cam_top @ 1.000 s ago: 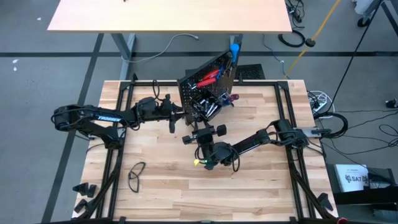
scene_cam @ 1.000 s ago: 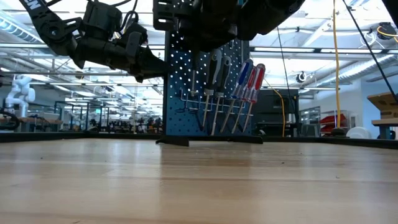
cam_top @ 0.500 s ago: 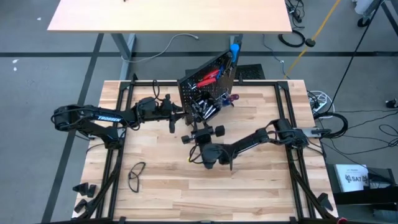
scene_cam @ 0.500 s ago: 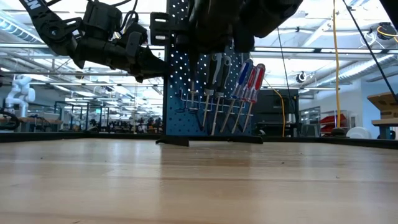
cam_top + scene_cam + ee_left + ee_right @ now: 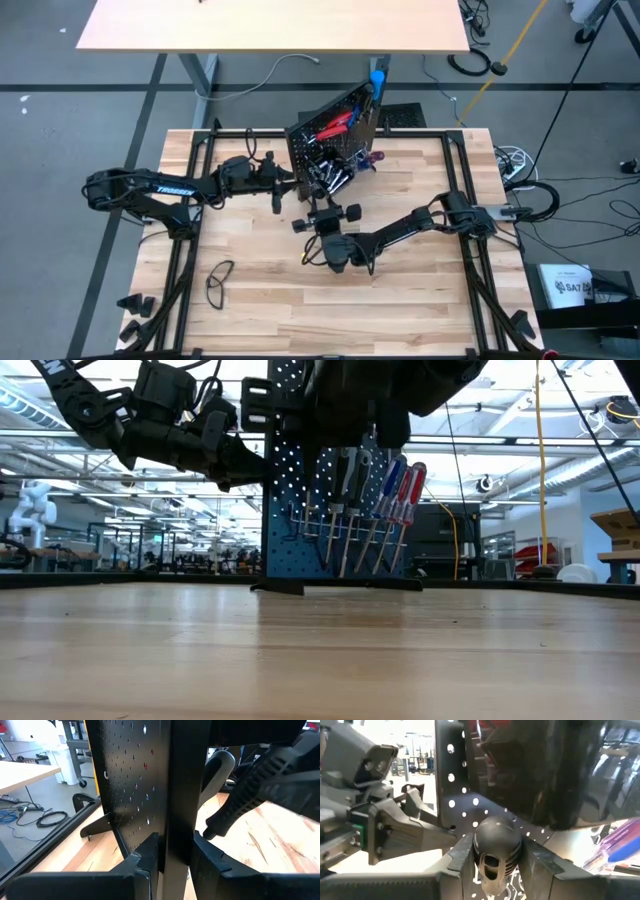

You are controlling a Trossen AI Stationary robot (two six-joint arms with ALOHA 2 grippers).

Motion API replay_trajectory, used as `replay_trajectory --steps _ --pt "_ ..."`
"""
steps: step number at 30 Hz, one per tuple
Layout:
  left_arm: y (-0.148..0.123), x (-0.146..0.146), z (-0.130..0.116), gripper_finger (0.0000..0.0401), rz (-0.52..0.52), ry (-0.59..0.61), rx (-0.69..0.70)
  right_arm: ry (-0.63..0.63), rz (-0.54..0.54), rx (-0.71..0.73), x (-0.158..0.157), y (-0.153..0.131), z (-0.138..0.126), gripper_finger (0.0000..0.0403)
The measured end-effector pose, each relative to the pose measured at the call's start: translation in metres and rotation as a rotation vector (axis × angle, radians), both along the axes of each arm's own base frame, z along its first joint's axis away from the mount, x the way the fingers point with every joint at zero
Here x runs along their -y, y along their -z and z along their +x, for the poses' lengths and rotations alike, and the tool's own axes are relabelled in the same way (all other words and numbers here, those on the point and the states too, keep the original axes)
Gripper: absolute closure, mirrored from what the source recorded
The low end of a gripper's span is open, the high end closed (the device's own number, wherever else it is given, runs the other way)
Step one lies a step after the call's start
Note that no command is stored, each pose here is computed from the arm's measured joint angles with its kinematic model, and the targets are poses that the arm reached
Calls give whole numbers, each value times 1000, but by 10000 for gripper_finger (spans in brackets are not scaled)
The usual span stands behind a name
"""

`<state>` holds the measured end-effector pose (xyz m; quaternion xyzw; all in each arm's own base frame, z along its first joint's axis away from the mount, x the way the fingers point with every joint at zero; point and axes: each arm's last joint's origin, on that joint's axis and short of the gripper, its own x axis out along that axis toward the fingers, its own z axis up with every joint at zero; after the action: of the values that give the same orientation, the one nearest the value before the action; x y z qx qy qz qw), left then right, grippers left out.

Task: Hang tools onto peg board
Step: Hang the black screwdriver on the pegboard

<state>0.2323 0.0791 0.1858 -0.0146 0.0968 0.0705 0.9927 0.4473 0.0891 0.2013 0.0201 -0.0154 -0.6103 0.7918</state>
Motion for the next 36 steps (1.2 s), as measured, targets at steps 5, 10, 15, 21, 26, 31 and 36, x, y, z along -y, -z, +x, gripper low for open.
replay_trajectory --steps 5,10,15,21,26,31,36 --pt "0 0 0 317 5 -2 -1 -6 -3 -12 -2 -4 -1 293" --pt "0 0 0 317 18 0 -3 -5 -3 -11 -1 -4 -1 293" --pt "0 0 0 317 55 7 -3 -6 -3 -8 -1 -4 -1 293" --pt "-1 0 0 317 91 5 3 -3 3 11 -1 -5 -1 293" --pt "-2 0 0 317 124 5 9 -2 6 23 -1 -5 -1 293" --pt "-2 0 0 317 168 8 4 -1 8 28 -1 -5 -1 293" --pt "-3 -1 0 316 197 -13 0 1 8 29 0 -5 -1 293"
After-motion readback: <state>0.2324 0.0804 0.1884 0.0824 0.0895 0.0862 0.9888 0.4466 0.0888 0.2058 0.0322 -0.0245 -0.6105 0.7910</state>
